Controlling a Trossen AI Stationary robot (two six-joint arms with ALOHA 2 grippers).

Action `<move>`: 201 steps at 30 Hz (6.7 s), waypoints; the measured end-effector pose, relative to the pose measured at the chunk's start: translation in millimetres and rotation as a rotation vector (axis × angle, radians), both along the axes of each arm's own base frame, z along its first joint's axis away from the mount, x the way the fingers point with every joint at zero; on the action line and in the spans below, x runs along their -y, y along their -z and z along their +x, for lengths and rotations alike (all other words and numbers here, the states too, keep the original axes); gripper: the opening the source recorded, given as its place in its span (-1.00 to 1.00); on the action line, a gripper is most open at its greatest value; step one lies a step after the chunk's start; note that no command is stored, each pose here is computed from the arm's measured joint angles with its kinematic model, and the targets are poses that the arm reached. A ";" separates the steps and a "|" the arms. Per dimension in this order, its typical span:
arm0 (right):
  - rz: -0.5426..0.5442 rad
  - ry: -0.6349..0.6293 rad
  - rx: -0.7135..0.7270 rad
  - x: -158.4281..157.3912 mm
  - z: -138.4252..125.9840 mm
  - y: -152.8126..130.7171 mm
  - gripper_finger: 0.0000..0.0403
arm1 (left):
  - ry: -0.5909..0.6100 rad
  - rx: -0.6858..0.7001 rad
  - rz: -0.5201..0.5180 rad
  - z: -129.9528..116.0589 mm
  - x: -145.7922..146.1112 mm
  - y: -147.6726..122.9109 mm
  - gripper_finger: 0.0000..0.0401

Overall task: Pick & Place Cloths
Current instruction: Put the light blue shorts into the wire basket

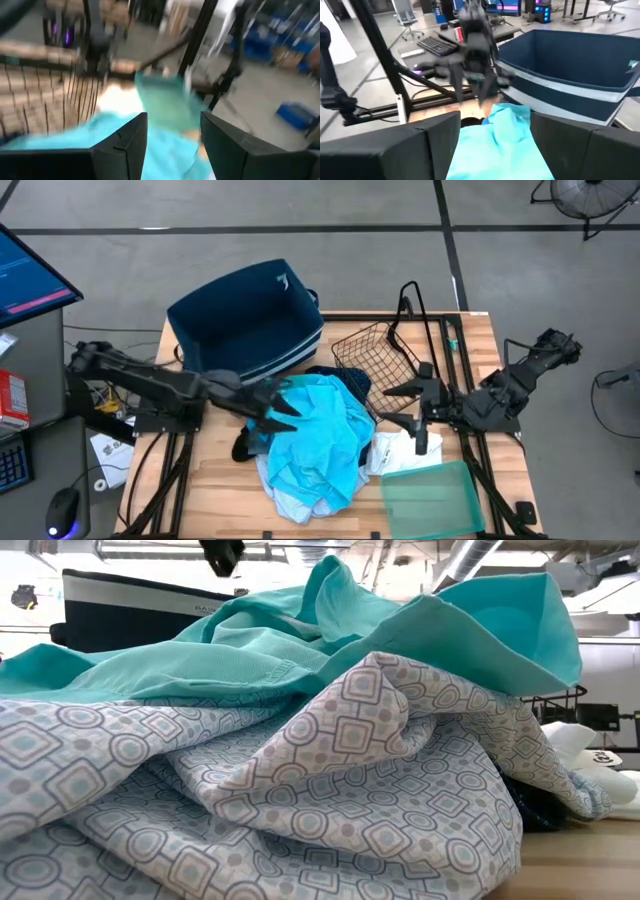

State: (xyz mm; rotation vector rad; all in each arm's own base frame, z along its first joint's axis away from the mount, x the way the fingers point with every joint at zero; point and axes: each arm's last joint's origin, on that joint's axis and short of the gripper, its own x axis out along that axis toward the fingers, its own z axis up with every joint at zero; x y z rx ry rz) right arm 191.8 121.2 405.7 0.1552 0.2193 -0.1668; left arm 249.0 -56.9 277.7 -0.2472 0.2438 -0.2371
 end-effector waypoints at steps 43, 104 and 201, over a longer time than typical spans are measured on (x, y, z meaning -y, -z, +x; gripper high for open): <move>0.045 -0.075 -0.009 -13.4 -7.7 1.6 0.17 | -0.072 -0.696 0.496 40.4 -15.5 52.2 -0.01; -0.292 0.043 -0.092 8.1 142.0 78.2 0.57 | -0.538 1.103 -0.271 -111.5 -48.1 -194.0 -1.00; -0.407 0.933 0.143 167.2 -15.4 -172.9 -1.00 | -0.302 0.002 0.518 19.8 13.7 -47.8 0.09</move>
